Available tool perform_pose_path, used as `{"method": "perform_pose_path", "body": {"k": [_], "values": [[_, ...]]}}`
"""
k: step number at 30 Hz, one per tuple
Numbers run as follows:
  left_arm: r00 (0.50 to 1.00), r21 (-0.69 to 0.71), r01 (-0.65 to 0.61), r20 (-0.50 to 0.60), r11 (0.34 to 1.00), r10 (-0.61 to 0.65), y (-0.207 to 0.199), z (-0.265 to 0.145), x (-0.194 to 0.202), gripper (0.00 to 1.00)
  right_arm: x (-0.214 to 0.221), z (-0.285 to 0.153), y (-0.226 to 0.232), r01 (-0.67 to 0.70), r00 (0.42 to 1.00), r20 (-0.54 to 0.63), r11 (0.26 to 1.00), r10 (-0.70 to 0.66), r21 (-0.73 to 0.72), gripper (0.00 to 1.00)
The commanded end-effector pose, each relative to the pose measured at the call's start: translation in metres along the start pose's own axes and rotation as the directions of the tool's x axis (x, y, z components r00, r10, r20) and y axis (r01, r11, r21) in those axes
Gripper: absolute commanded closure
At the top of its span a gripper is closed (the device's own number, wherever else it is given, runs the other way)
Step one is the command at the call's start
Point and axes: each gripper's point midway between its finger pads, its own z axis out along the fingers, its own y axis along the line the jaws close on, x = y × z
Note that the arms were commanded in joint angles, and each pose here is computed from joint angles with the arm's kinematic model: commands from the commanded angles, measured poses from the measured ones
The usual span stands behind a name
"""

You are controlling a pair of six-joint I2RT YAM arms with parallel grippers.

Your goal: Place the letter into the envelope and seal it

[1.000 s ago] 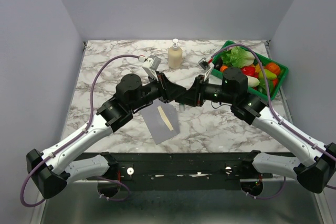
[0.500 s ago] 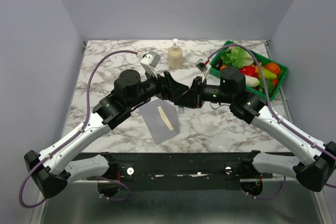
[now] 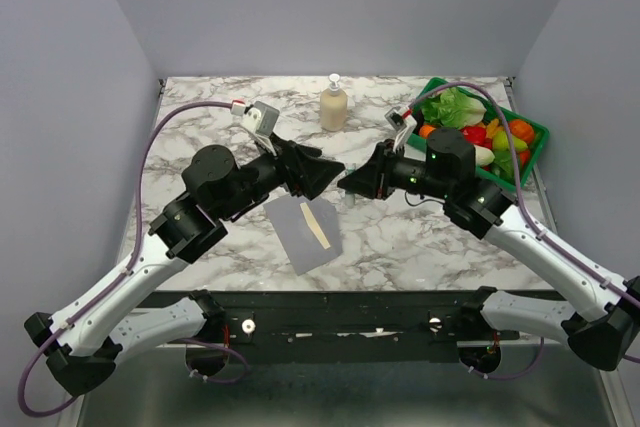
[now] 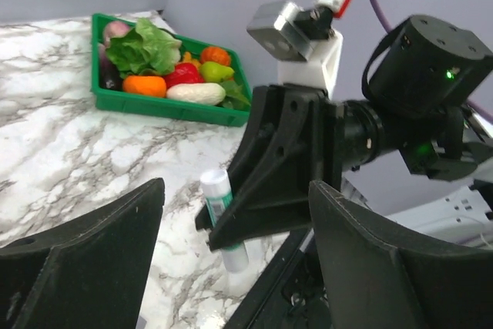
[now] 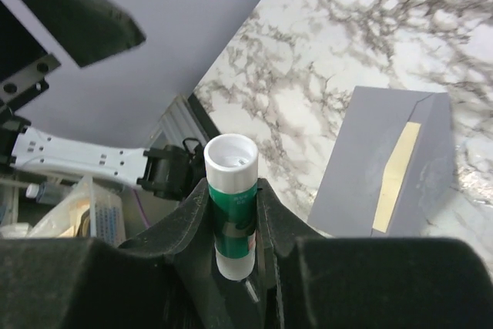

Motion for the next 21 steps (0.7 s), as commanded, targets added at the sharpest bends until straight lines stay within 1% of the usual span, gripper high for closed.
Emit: {"method": "perform_pose_path", "body": {"k": [1,2,6,8,13,15,19,21], "values": [[0.995,0.162,-0.021,-0.089,0.987,0.036,-0.023,-0.005,0.03,0.22,-0.044,-0.018,0.004,-0.024,0.985,0.173,0.995,0.007,0.094,0.99],[0.994,0.159,-0.019,-0.108,0.987,0.037,-0.024,-0.007,0.035,0.24,-0.052,-0.021,0.003,-0.031,0.978,0.208,0.993,0.007,0.112,0.99],[0.989,0.132,-0.025,-0.144,0.991,0.044,-0.022,-0.008,0.048,0.33,-0.072,-0.031,0.006,-0.05,0.957,0.289,0.989,0.008,0.138,1.0],[0.986,0.117,-0.024,-0.163,0.993,0.043,-0.02,-0.007,0.053,0.34,-0.079,-0.034,0.008,-0.051,0.949,0.314,0.988,0.003,0.143,0.99],[0.982,0.082,-0.038,-0.18,0.996,0.052,-0.02,0.005,0.057,0.34,-0.081,-0.03,0.01,-0.044,0.952,0.305,0.99,0.002,0.133,0.99],[0.981,0.071,-0.045,-0.187,0.996,0.057,-0.021,0.012,0.057,0.32,-0.08,-0.029,0.012,-0.046,0.955,0.298,0.991,0.008,0.123,1.0],[0.982,0.001,-0.056,-0.183,0.998,0.055,-0.011,0.023,0.055,0.28,-0.077,-0.028,0.011,-0.045,0.957,0.291,0.992,0.008,0.121,0.99],[0.982,-0.023,-0.06,-0.183,0.998,0.055,-0.009,0.025,0.053,0.28,-0.077,-0.029,0.012,-0.043,0.957,0.291,0.992,0.006,0.119,0.99]]}}
